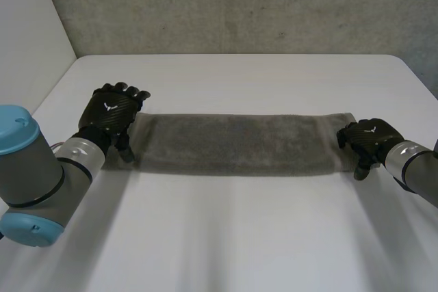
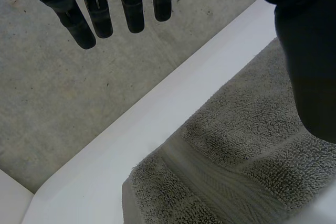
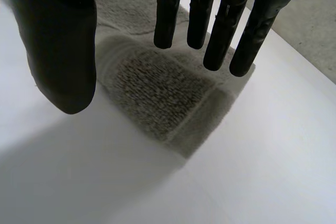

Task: Fold the towel.

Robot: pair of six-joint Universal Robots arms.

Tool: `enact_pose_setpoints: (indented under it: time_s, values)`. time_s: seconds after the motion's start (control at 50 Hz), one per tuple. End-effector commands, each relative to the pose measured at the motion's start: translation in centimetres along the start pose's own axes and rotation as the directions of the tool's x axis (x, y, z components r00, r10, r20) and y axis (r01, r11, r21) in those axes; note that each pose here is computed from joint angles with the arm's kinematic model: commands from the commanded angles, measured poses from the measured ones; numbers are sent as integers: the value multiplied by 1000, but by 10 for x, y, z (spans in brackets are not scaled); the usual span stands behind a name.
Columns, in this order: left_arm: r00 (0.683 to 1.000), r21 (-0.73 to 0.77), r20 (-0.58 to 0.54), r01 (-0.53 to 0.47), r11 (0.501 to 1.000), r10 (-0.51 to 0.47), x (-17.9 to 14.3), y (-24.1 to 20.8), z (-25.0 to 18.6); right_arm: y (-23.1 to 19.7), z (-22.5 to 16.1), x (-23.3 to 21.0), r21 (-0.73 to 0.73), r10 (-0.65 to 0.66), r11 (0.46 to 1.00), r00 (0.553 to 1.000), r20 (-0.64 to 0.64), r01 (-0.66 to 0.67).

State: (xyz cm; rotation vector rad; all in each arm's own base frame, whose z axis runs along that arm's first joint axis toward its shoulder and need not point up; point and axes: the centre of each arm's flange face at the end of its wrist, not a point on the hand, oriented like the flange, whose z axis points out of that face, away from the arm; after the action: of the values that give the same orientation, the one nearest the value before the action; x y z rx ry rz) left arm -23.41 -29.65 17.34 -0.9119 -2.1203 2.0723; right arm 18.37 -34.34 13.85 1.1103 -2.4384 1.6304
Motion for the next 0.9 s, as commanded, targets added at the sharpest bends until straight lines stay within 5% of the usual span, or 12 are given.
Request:
enact_pose_setpoints:
  time_s: [0.02,0.42,0.66,0.8,0.86,0.9]
  values:
    - [1000,-5,-1,1,1000,-1,0,2,1,9,16,8,23,-5,1000,999,-37,6]
    - [1000,-4,4,1,1000,-1,-1,1,1,18,19,45,25,1,1000,990,-144,3]
    - [999,33,33,-4,999,3,-10,-13,-2,45,0,138,-157,-107,986,943,-316,59]
    - [999,70,45,15,997,-18,-15,-24,0,-24,-18,136,2,-96,994,918,-385,105]
    - [998,91,44,31,995,-35,-15,-31,2,-76,-26,99,152,-81,978,936,-344,141]
    - [997,110,47,48,993,-54,-17,-37,5,-121,-29,37,297,-122,934,959,-256,198]
